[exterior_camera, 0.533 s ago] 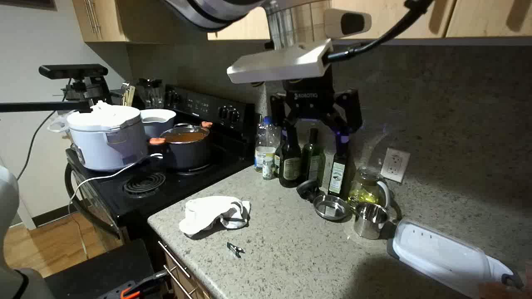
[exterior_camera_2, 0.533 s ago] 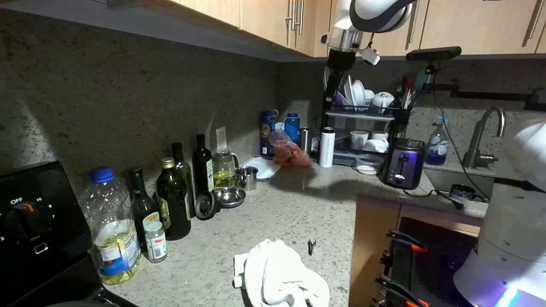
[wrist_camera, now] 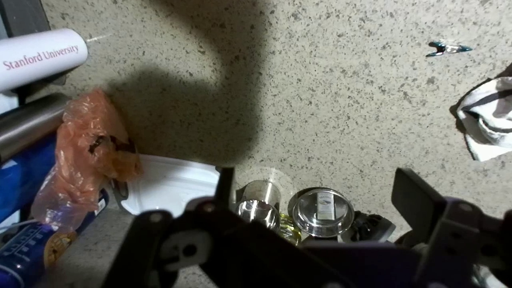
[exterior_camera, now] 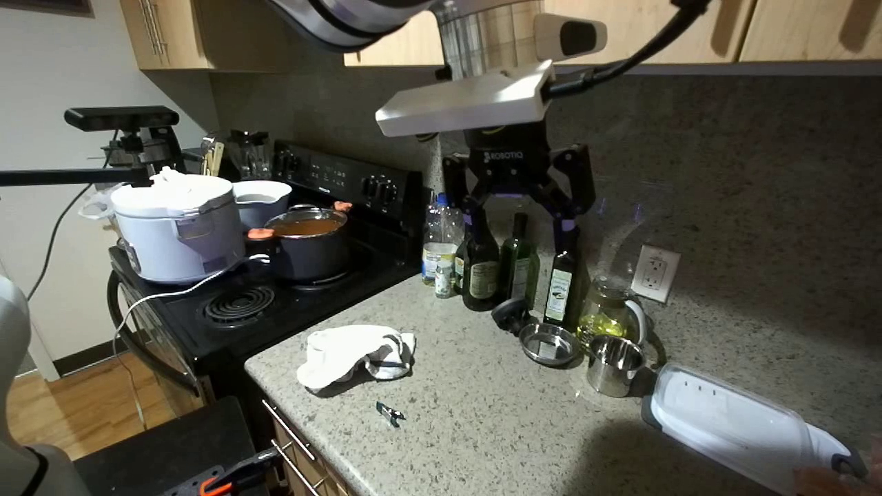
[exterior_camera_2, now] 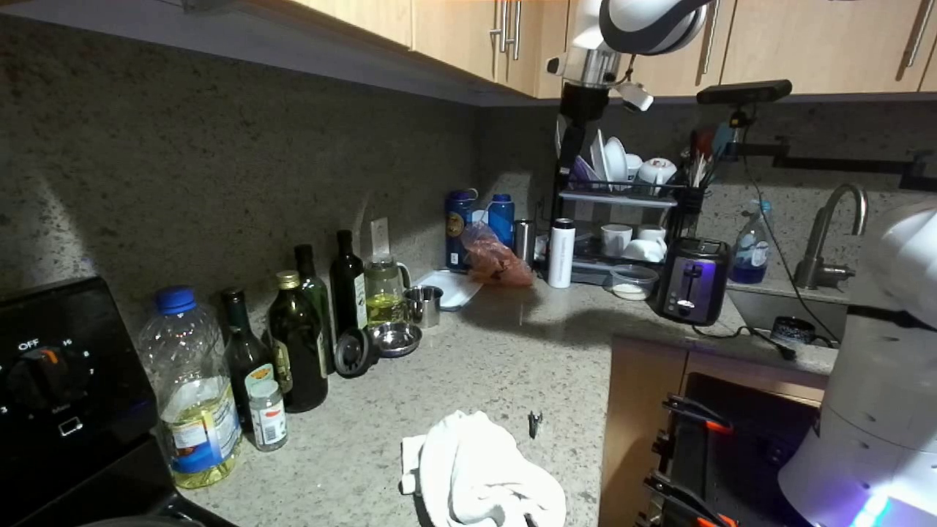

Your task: Put the peg on the cloth

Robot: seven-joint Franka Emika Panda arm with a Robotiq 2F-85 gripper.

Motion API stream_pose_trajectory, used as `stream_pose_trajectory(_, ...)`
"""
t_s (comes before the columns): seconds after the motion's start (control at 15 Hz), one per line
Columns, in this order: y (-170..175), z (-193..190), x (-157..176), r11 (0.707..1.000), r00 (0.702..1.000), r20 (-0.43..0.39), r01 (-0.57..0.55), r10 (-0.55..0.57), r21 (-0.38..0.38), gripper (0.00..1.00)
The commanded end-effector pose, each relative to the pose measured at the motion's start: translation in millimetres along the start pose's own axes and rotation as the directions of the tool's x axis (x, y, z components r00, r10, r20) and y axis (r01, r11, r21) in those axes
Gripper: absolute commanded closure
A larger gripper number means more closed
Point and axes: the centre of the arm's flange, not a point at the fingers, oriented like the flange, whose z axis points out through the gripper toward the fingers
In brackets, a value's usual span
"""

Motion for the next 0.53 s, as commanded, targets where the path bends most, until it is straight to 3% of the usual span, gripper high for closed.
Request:
stream_pose_trajectory(0.0,-20,-14,-3,0.991,0.991,-0.005,0.135,-0.135,-0.014,0.00)
stream_pose_trajectory(0.27,-43,-18,-1,0.959,0.959,-0.022,0.282,-0.283,-0.012,0.00)
stream_pose_trajectory(0.47,-58,-10,-3,0.904,0.903,-0.021,0.428,-0.428,-0.006,0.00)
